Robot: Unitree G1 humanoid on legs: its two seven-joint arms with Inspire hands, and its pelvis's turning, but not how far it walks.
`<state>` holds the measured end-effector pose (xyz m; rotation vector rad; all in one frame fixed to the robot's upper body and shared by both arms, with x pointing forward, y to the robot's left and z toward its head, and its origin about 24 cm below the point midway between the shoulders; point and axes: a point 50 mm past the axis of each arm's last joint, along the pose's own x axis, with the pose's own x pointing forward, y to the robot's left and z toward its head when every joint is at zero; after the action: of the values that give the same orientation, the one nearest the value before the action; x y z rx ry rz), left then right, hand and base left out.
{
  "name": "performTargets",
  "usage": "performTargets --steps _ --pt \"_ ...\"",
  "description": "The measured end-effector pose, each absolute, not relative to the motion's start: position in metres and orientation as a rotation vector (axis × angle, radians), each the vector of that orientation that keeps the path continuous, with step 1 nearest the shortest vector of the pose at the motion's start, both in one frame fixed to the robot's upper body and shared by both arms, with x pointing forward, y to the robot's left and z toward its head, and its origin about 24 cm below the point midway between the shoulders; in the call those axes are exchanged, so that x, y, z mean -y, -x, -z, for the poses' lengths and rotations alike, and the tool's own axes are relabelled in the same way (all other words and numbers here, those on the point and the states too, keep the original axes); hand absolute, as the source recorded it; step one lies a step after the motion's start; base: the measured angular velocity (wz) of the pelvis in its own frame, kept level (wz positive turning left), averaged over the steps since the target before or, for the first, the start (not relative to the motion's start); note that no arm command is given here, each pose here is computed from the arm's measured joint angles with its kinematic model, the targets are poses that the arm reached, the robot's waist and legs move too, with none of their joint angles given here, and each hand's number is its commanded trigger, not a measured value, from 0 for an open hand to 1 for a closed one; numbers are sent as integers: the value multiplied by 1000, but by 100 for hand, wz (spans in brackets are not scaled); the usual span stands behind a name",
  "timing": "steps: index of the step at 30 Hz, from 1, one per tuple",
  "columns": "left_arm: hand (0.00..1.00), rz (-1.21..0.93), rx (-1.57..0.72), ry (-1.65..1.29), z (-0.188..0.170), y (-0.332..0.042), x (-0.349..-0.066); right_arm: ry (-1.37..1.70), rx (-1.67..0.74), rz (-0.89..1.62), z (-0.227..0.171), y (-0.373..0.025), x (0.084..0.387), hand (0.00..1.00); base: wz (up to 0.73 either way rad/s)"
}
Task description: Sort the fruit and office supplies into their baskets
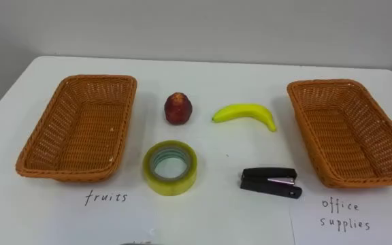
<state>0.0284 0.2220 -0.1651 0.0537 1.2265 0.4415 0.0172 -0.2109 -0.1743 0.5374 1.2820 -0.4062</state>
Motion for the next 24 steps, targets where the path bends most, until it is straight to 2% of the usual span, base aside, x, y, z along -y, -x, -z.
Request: performTargets --steps 11,24 --pt "0 -409 -1226 -57 165 -27 -223 -513 -1278 364 174 -19 211 0 0" --pt "0 -420 -1246 -40 165 -18 -225 -566 -1293 480 174 -7 215 0 0"
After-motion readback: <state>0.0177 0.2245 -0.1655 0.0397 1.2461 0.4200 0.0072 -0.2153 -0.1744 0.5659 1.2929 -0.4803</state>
